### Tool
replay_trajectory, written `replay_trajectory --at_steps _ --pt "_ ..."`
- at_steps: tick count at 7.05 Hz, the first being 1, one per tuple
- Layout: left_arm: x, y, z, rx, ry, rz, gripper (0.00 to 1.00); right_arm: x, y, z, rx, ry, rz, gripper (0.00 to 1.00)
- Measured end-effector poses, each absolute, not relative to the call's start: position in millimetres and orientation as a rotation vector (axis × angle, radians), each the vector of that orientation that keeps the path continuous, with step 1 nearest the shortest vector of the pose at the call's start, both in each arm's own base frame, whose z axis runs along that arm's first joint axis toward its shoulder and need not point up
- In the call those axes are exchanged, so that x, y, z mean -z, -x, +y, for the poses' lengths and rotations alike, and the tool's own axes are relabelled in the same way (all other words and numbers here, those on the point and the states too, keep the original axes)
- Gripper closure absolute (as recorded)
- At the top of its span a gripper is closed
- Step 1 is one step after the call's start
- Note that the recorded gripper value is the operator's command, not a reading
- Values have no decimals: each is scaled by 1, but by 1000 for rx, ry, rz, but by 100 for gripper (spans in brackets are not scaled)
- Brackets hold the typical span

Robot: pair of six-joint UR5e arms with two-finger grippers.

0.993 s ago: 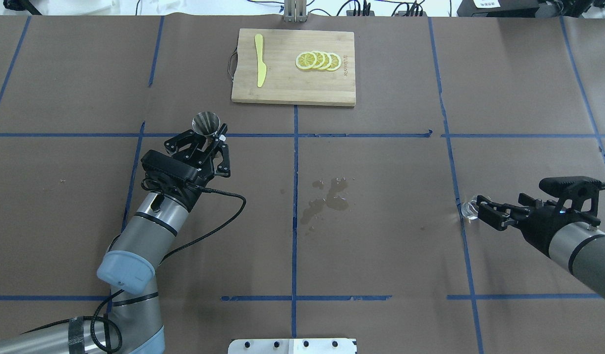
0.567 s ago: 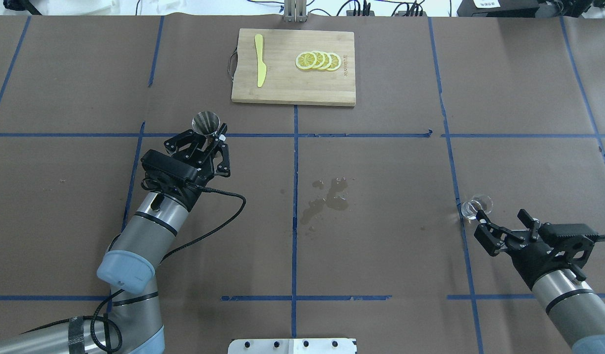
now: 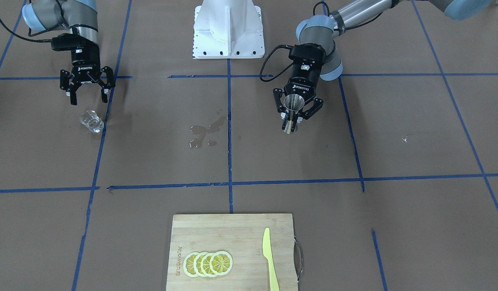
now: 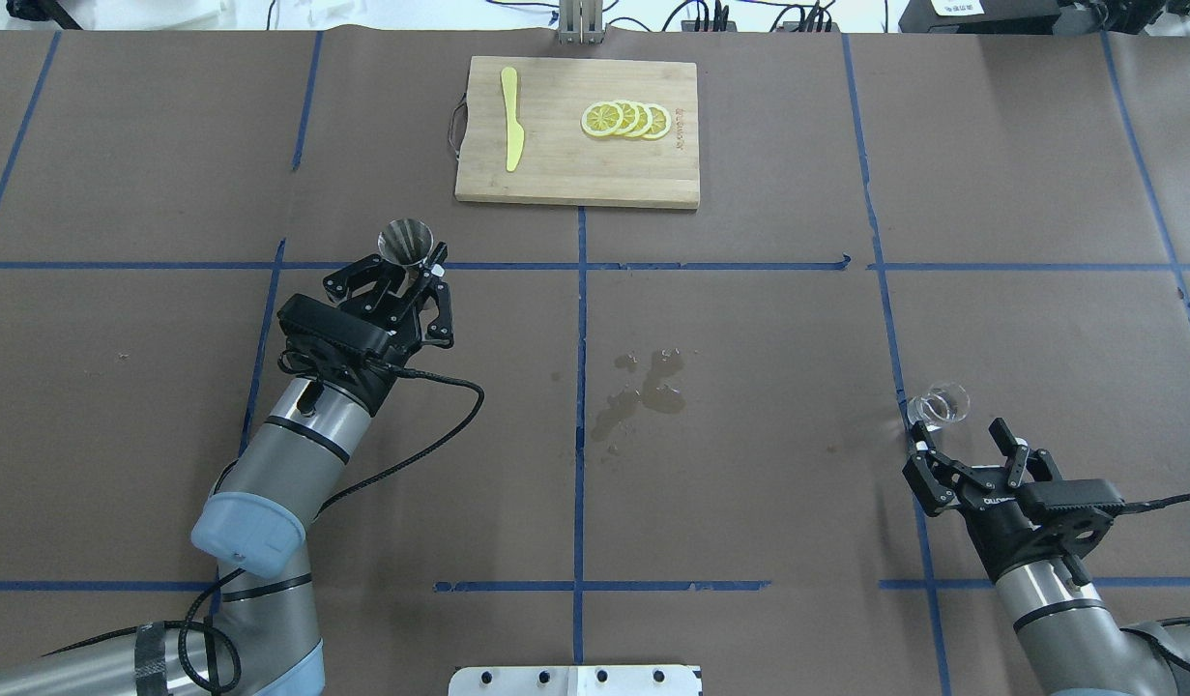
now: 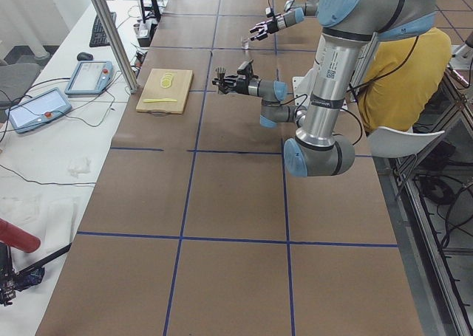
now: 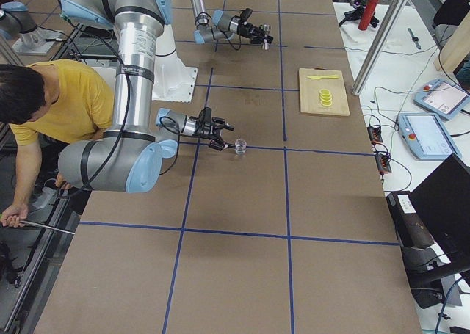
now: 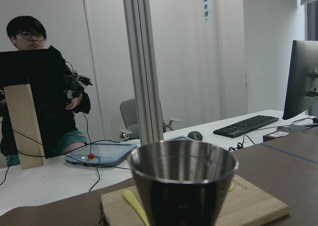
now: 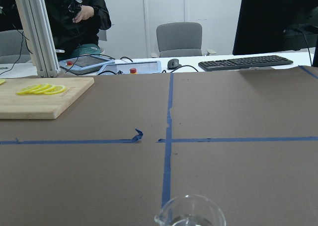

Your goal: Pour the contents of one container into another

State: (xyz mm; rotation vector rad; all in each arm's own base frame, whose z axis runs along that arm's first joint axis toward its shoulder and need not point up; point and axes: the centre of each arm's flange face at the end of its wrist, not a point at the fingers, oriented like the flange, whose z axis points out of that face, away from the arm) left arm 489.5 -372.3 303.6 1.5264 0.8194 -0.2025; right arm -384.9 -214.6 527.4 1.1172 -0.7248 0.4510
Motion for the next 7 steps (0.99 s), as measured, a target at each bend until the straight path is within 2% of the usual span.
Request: replay_trajectory --at_steps 7 --pt "-296 -491 -373 210 -1530 829 100 -564 405 -228 -440 -1134 -652 3"
